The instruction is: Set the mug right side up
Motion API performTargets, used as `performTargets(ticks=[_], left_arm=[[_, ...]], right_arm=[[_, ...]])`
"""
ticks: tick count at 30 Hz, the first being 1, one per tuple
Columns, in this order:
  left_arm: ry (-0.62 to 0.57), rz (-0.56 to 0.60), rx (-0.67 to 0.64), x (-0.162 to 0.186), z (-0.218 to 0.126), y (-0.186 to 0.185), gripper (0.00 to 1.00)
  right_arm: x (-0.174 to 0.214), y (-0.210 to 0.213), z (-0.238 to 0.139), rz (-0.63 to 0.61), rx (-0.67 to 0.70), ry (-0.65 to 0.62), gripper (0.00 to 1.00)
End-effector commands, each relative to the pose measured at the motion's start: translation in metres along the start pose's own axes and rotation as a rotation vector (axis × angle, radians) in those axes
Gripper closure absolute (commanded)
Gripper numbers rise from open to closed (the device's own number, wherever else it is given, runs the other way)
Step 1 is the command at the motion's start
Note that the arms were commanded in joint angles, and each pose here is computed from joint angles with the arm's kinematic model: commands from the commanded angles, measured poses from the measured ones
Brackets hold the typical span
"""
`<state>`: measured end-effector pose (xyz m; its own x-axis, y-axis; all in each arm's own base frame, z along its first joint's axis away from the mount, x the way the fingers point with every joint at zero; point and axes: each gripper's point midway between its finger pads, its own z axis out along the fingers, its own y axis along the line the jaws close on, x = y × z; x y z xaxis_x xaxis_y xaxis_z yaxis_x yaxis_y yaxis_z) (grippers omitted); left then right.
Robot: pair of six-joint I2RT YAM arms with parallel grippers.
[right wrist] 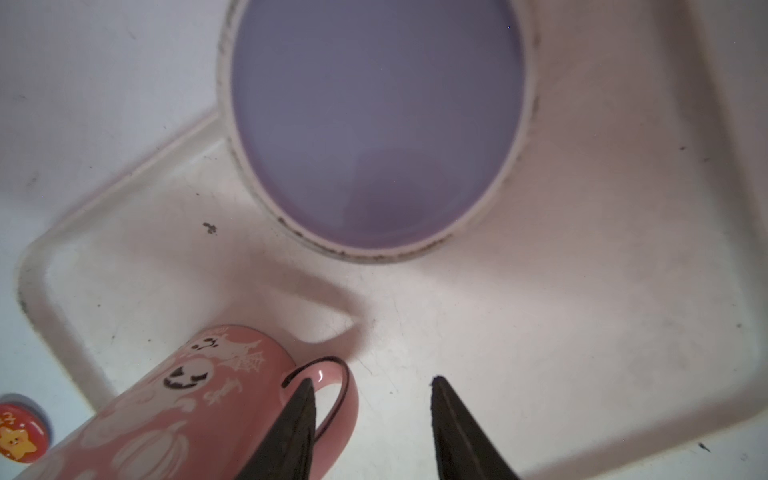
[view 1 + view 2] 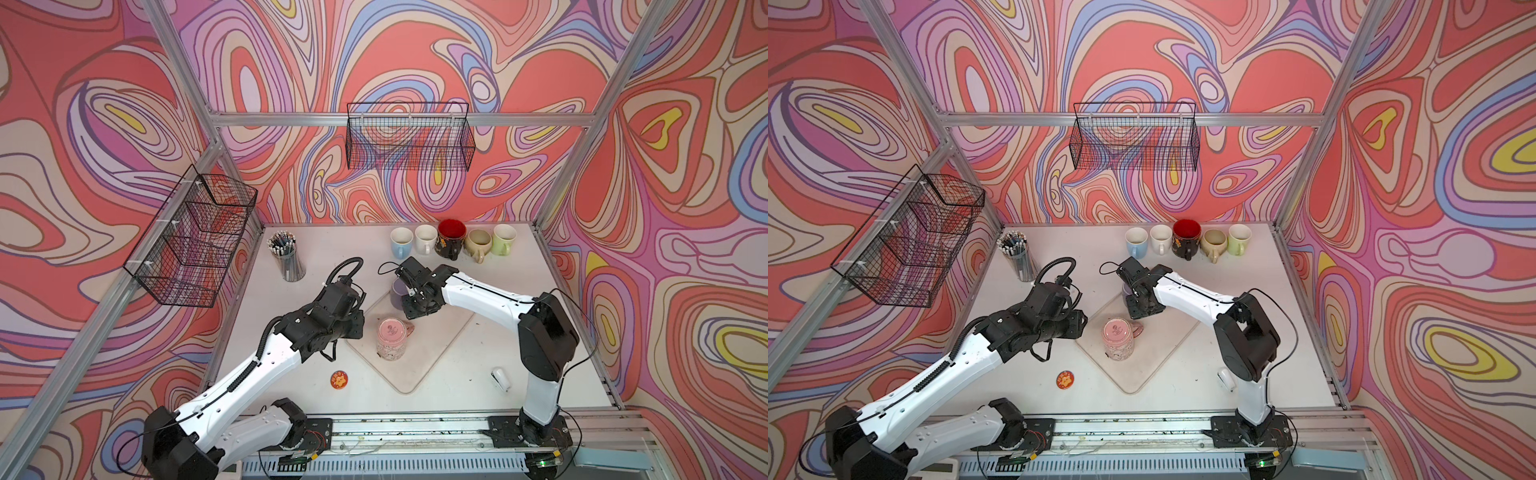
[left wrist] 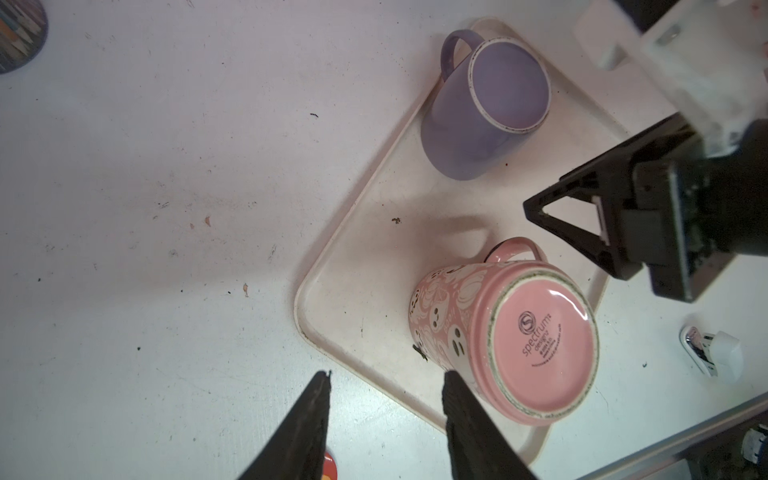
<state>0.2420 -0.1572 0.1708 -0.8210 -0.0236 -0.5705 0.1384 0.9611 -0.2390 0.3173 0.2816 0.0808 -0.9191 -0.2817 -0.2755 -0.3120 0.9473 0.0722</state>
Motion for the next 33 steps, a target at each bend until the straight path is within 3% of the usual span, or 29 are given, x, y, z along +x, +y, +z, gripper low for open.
performTargets(ticks=[1, 9, 17, 33], left_arm=[[0.030, -0.026, -0.018, 0.016, -0.004, 0.009, 0.52], [0.031, -0.031, -0.005, 0.027, -0.003, 0.011, 0.52], [0.019, -0.029, 0.008, 0.028, -0.001, 0.009, 0.52], [-0.011, -0.030, -0.005, 0.036, -0.011, 0.020, 0.52]], right_arm=[[0.001, 0.004, 0.007, -0.016, -0.013, 0.022, 0.54], [0.028, -0.002, 0.004, 0.010, -0.032, 0.044, 0.56], [0.065, 0.020, 0.002, -0.039, -0.069, 0.064, 0.57], [0.100, 0.055, -0.033, -0.125, -0.156, -0.050, 0.60]])
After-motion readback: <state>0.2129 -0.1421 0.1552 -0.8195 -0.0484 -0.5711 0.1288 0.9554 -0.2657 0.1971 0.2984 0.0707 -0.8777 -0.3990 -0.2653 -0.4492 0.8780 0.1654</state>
